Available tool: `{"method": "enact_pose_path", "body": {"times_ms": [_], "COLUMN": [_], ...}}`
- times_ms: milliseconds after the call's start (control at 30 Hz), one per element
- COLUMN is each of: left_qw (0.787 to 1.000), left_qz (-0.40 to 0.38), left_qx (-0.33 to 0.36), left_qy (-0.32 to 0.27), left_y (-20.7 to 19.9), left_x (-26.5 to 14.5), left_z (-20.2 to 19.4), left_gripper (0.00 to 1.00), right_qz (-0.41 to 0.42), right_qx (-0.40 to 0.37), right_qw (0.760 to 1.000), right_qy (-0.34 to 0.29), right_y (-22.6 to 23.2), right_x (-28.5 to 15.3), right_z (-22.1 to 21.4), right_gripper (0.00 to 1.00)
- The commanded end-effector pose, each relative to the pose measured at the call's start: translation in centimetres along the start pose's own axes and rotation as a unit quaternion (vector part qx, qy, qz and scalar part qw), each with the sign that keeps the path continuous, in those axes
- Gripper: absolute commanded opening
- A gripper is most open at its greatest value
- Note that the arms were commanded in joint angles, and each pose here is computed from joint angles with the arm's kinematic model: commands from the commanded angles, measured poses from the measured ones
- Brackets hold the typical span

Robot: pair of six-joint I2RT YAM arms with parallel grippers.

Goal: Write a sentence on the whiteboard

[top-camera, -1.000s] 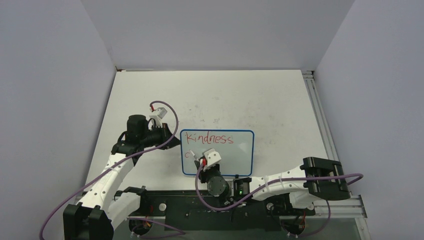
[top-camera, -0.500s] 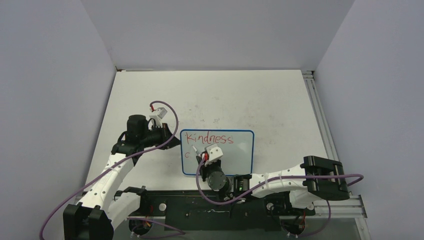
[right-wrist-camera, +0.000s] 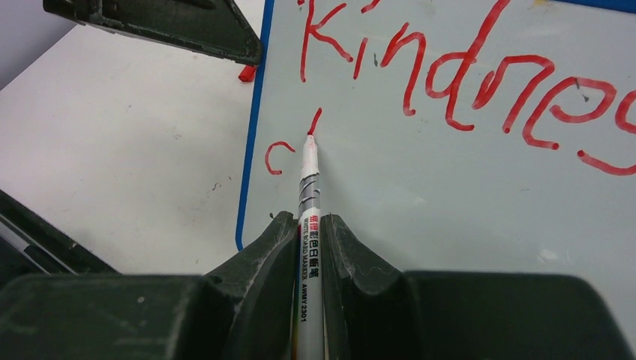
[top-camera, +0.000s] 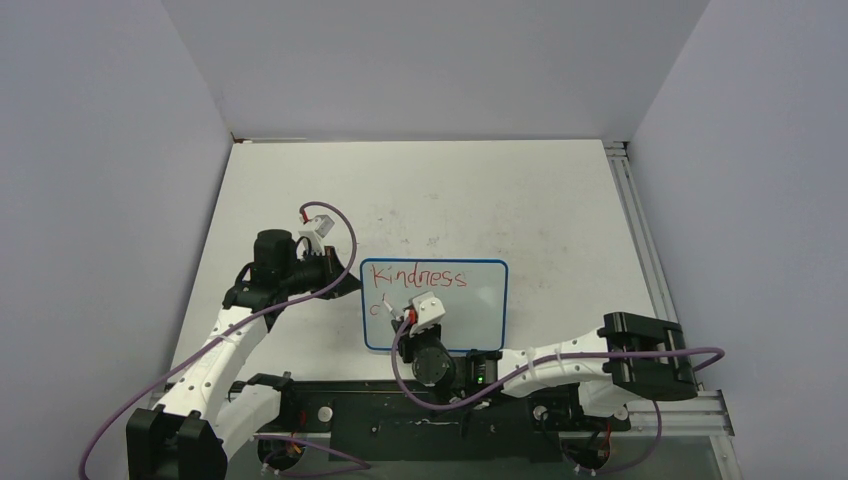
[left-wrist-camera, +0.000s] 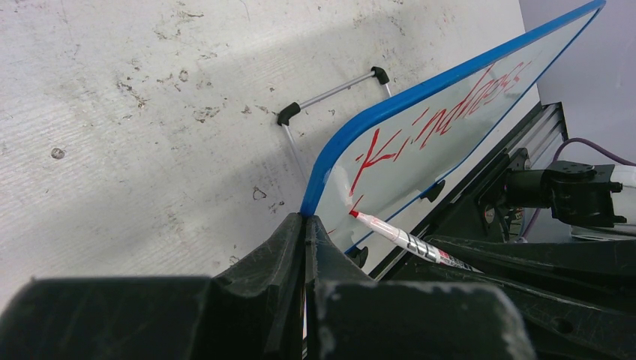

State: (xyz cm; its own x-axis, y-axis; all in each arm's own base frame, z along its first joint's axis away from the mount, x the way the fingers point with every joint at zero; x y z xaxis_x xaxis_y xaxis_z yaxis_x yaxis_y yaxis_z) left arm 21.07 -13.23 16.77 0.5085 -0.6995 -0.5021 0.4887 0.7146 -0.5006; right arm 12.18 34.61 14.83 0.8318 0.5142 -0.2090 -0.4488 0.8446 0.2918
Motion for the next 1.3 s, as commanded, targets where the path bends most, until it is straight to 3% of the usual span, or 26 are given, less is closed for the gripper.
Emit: {"method": "enact_pose_path", "body": {"times_ms": [0, 400, 1267], "left_qw": [1.0, 0.999, 1.0], "left_qz": [-0.011, -0.011, -0.01], "left_qx": [0.02, 0.021, 0.02], "left_qy": [-0.02, -0.021, -0.021], "left_y": [-1.0, -1.0, -0.9], "left_x": [-0.4, -0.5, -0.4], "left_z": [1.6, 1.6, 1.7], "left_gripper": [0.0, 0.0, 0.0], "right_qz": [-0.003, 0.01, -0.022], "right_qx": [0.003, -0.001, 0.007], "right_qw": [1.0, 0.999, 1.0], "right_qy": [0.018, 0.045, -0.01], "right_y": [-0.3, 0.5, -0.2], "right_x": [-0.3, -1.1, -0.5], "right_z": [-1.6, -3.6, -0.7], "right_gripper": [0.05, 0.05, 0.05]}}
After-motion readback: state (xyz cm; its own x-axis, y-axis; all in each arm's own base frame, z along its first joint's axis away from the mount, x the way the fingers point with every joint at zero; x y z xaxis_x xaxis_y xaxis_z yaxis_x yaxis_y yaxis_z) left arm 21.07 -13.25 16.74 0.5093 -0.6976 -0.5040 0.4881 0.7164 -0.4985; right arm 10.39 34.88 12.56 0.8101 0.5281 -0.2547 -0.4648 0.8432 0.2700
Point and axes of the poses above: each gripper's point midway between its finger pads, its own x axis out along the fingers, its own y axis along the line the jaws close on, z = x × y, the point moved 4 cm from there along -x, back along the fingers, and after that the axes turned 9 degrees about x, right-handed, at the moved point
